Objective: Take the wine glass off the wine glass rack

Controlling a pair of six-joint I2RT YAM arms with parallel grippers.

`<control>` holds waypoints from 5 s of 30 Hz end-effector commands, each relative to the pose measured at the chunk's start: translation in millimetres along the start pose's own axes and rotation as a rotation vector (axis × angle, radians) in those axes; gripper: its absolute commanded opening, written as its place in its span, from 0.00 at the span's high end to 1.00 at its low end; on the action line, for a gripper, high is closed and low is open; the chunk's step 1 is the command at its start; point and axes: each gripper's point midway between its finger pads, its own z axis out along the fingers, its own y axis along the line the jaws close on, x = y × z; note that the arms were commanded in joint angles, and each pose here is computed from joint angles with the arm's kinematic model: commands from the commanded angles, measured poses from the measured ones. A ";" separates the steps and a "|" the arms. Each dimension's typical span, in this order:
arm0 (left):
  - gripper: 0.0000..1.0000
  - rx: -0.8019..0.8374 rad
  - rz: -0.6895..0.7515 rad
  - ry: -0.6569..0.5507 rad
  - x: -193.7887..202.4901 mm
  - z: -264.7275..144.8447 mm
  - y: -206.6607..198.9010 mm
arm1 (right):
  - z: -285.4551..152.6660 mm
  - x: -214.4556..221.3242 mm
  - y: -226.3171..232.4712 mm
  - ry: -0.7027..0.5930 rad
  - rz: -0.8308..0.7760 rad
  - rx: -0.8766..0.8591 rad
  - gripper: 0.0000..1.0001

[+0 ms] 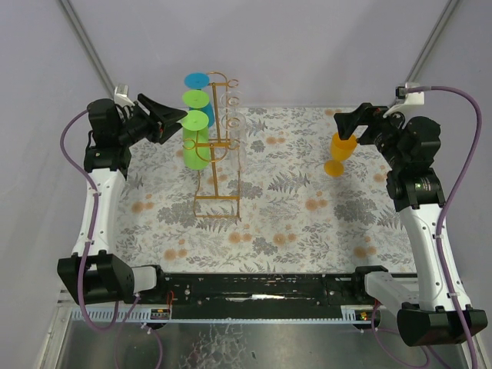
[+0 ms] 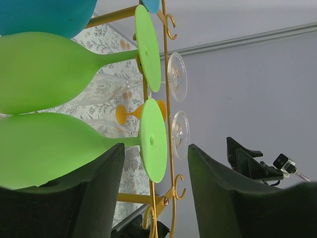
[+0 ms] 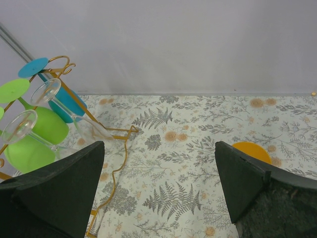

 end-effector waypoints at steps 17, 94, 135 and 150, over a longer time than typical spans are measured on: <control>0.65 0.057 0.007 -0.018 -3.7 -1.7 -9.2 | -5.3 -25.2 13.7 -0.061 -0.009 -0.037 0.01; 1.00 0.048 -0.099 -0.135 -27.9 -24.2 -3.6 | -15.7 -21.9 10.8 -0.052 -0.041 -0.015 0.01; 1.00 0.400 0.951 -0.378 -8.6 -137.0 -223.7 | 6.4 -11.1 -12.1 0.125 0.087 0.134 0.01; 1.00 0.501 1.366 -0.396 -1.0 -141.8 -255.5 | -1.5 -13.5 -16.2 0.147 0.118 0.168 0.01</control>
